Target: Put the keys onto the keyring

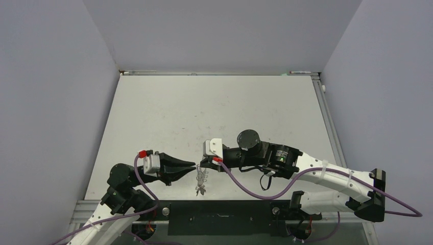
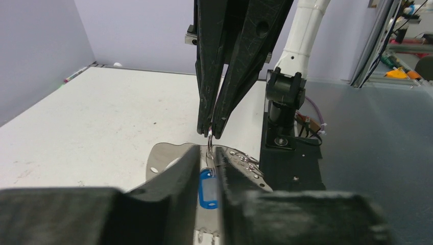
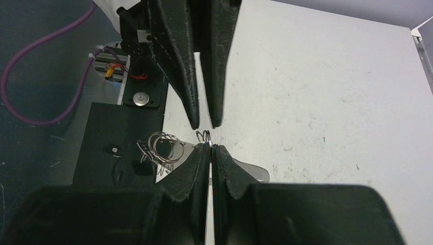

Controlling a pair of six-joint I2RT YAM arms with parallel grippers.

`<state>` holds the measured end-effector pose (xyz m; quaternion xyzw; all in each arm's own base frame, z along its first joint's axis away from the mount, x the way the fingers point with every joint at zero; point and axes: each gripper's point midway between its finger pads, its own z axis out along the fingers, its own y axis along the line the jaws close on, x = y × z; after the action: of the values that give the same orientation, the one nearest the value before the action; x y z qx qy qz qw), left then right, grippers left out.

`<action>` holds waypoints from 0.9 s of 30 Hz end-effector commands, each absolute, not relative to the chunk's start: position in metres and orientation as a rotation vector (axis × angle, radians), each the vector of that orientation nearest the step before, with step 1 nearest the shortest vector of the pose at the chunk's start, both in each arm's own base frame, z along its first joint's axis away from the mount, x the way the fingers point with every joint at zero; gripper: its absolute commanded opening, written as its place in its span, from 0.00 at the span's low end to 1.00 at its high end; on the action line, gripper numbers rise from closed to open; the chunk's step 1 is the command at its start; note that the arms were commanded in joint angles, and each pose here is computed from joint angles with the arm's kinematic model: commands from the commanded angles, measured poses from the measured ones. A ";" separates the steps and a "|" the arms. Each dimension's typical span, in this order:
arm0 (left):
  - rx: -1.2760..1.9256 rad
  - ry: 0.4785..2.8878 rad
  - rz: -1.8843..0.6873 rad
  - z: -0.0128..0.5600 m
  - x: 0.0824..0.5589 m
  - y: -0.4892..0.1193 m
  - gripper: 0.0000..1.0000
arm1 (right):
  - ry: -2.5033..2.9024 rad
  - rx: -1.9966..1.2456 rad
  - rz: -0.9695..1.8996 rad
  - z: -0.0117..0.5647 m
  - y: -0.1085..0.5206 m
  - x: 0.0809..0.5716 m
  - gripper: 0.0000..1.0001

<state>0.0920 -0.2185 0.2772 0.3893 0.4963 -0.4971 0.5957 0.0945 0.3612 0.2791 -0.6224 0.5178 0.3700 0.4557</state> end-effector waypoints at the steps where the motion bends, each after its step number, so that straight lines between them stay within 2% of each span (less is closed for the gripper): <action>1: 0.891 1.122 -1.149 0.288 0.093 -0.217 0.21 | 1.177 -1.452 0.940 0.313 0.370 0.098 0.05; 4: 0.885 1.124 -1.147 0.289 0.093 -0.217 0.37 | 1.180 -1.432 0.927 0.316 0.368 0.101 0.05; 11: 0.884 1.129 -1.154 0.288 0.093 -0.217 0.40 | 1.151 -1.395 0.948 0.326 0.368 0.100 0.05; 24: 0.881 1.119 -1.149 0.289 0.092 -0.216 0.25 | 1.112 -1.351 1.002 0.334 0.368 0.094 0.05; 27: 0.879 1.117 -1.146 0.290 0.092 -0.216 0.18 | 1.106 -1.344 1.008 0.336 0.368 0.094 0.05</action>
<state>0.0923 -0.2184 0.2769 0.3840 0.5008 -0.5005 0.5927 0.0970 0.3687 0.2919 -0.5912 0.5109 0.3928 0.4849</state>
